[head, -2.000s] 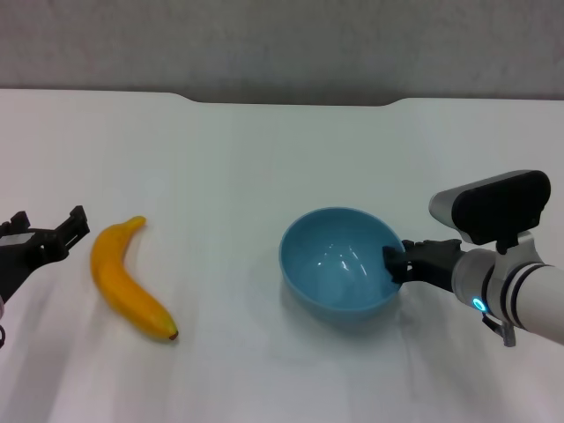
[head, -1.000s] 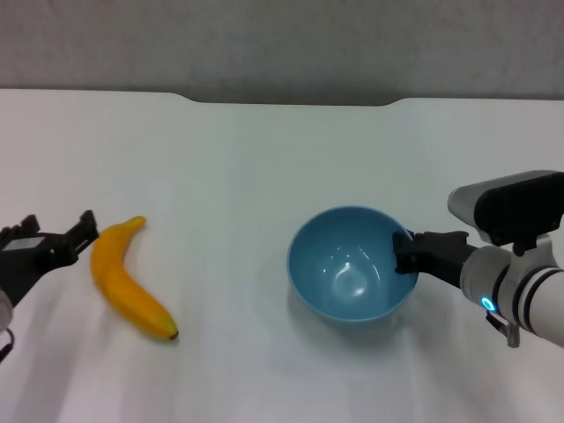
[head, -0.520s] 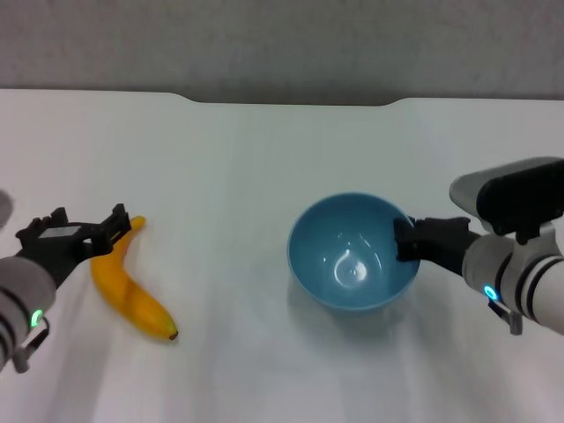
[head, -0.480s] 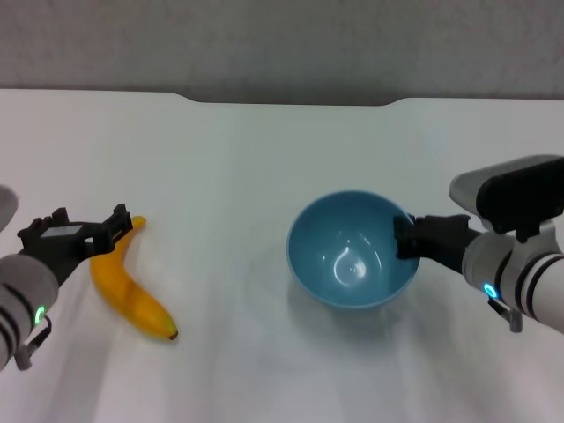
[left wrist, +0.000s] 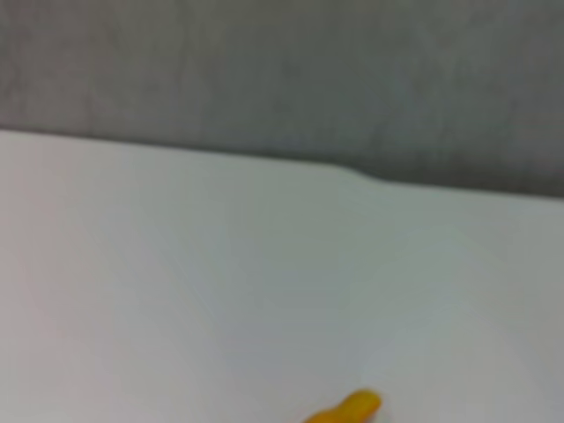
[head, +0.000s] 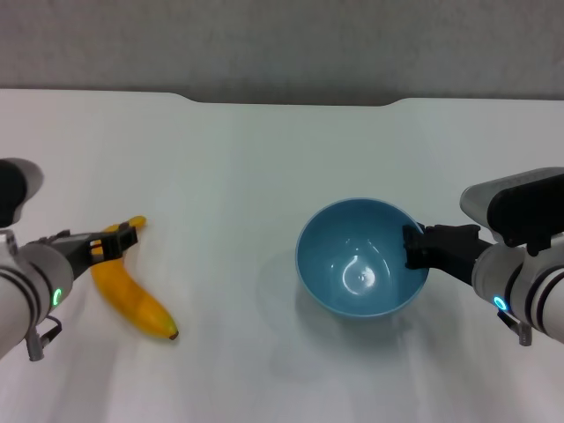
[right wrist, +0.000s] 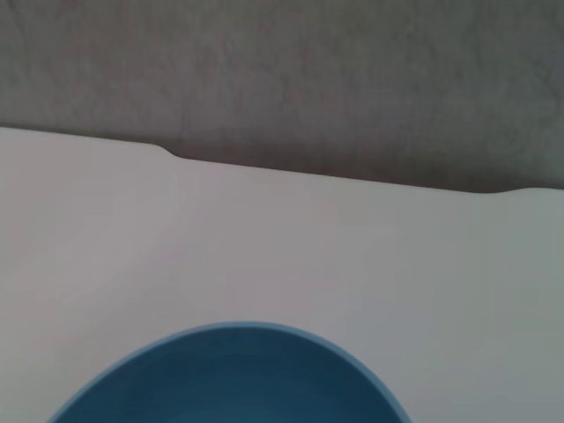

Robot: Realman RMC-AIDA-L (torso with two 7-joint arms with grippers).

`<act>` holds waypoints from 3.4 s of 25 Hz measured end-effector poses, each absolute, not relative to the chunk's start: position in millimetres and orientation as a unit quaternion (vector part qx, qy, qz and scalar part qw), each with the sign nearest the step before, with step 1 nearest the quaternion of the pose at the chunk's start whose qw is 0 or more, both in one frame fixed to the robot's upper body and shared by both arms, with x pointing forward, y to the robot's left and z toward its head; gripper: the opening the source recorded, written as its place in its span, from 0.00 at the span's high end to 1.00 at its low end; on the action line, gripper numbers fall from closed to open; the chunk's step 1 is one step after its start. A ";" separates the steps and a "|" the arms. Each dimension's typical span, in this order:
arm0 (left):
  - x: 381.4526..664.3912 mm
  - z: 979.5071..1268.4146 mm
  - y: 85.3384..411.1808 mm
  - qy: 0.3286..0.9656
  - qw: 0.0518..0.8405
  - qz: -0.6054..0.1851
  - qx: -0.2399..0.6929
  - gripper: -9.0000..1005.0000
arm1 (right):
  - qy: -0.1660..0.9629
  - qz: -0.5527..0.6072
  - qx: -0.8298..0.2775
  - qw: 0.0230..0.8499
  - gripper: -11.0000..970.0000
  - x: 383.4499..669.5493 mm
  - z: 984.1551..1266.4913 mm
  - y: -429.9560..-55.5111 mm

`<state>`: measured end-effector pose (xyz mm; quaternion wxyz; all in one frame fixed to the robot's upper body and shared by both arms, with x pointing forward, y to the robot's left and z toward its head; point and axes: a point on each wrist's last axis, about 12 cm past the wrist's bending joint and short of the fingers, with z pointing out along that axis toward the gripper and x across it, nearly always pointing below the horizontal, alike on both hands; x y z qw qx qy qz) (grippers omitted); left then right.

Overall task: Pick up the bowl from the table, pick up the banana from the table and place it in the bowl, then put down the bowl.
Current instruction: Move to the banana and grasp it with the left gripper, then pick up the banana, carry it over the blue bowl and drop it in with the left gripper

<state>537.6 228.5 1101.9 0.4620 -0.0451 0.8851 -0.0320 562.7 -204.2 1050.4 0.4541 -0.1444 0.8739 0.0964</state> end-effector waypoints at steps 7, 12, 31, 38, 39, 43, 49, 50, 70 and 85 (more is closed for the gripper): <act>548.6 1104.6 220.3 0.910 0.412 0.028 -0.038 0.16 | 0.871 0.100 -0.146 0.458 0.94 563.5 1052.0 -201.4; 553.4 1102.4 218.5 0.917 0.395 0.048 -0.037 0.16 | 0.870 0.102 -0.145 0.459 0.94 562.7 1052.4 -201.2; 567.5 1082.5 202.6 0.941 0.336 0.033 -0.026 0.15 | 0.864 0.109 -0.156 0.467 0.94 562.4 1059.0 -193.0; 572.8 1073.3 205.9 0.941 0.337 0.028 -0.034 0.15 | 0.863 0.112 -0.159 0.467 0.94 561.3 1058.6 -190.5; 573.1 1072.7 206.5 0.940 0.337 0.028 -0.035 0.15 | 0.863 0.112 -0.160 0.467 0.94 561.4 1058.8 -190.4; 574.1 1071.1 207.9 0.940 0.338 0.029 -0.036 0.15 | 0.861 0.114 -0.161 0.469 0.94 561.7 1060.6 -189.1; 574.7 1068.6 209.0 0.940 0.338 0.029 -0.036 0.15 | 0.860 0.114 -0.162 0.470 0.94 561.5 1060.6 -188.8; 574.8 1068.6 209.2 0.940 0.338 0.029 -0.036 0.15 | 0.861 0.114 -0.162 0.469 0.94 561.4 1060.5 -188.8; 575.9 1067.7 210.7 0.940 0.336 0.032 -0.038 0.48 | 0.861 0.112 -0.163 0.469 0.94 561.0 1059.5 -189.1; 548.6 1142.2 206.3 0.869 0.487 -0.087 -0.017 0.47 | 0.861 0.114 -0.150 0.473 0.94 559.5 1054.6 -194.8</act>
